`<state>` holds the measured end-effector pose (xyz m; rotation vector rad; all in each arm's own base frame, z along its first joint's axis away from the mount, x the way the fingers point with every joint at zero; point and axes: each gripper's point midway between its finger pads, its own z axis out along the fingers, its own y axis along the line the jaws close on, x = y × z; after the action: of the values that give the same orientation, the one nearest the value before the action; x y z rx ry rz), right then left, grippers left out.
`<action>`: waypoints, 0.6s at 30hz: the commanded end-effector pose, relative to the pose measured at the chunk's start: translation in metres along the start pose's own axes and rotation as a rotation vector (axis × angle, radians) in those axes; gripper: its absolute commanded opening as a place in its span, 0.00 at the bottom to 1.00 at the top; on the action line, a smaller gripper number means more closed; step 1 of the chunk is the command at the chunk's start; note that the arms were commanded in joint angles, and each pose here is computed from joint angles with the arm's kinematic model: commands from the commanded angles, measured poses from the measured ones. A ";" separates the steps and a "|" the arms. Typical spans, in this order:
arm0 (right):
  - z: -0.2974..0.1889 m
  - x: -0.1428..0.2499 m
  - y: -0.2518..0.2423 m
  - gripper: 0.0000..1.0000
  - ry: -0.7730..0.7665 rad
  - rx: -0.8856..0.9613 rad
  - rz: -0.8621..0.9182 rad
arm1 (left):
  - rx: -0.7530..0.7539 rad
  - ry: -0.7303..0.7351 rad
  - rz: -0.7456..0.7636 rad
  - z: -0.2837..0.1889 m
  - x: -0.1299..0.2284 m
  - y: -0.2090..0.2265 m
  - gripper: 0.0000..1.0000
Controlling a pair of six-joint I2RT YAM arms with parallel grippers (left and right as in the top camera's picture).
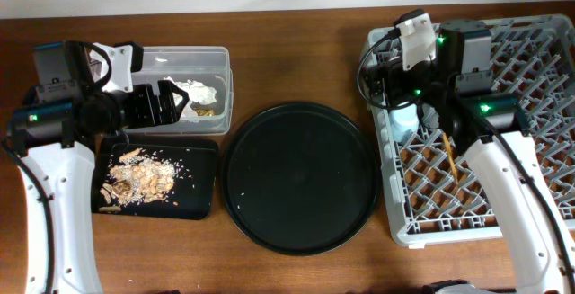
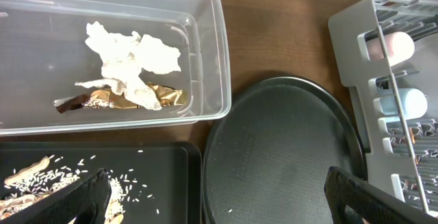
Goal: Sort waste into correct bins and load items into the dishwasher rack
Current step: 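Stand the white plate upright in the rack and release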
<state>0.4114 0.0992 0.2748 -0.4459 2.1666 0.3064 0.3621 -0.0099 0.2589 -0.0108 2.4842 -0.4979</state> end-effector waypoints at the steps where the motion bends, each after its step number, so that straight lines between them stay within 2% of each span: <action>1: 0.002 -0.003 0.022 0.99 -0.009 -0.128 0.053 | -0.004 -0.026 0.017 -0.008 -0.006 -0.002 0.99; 14: 0.006 0.000 0.020 0.99 0.002 -0.126 0.059 | -0.004 -0.026 0.017 -0.007 -0.006 -0.002 0.99; 18: -0.006 -0.007 0.023 0.99 -0.029 -0.121 0.047 | -0.004 -0.026 0.017 -0.007 -0.006 -0.002 0.99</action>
<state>0.4060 0.1162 0.2738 -0.4568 2.1686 0.4522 0.3621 -0.0099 0.2589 -0.0108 2.4842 -0.4979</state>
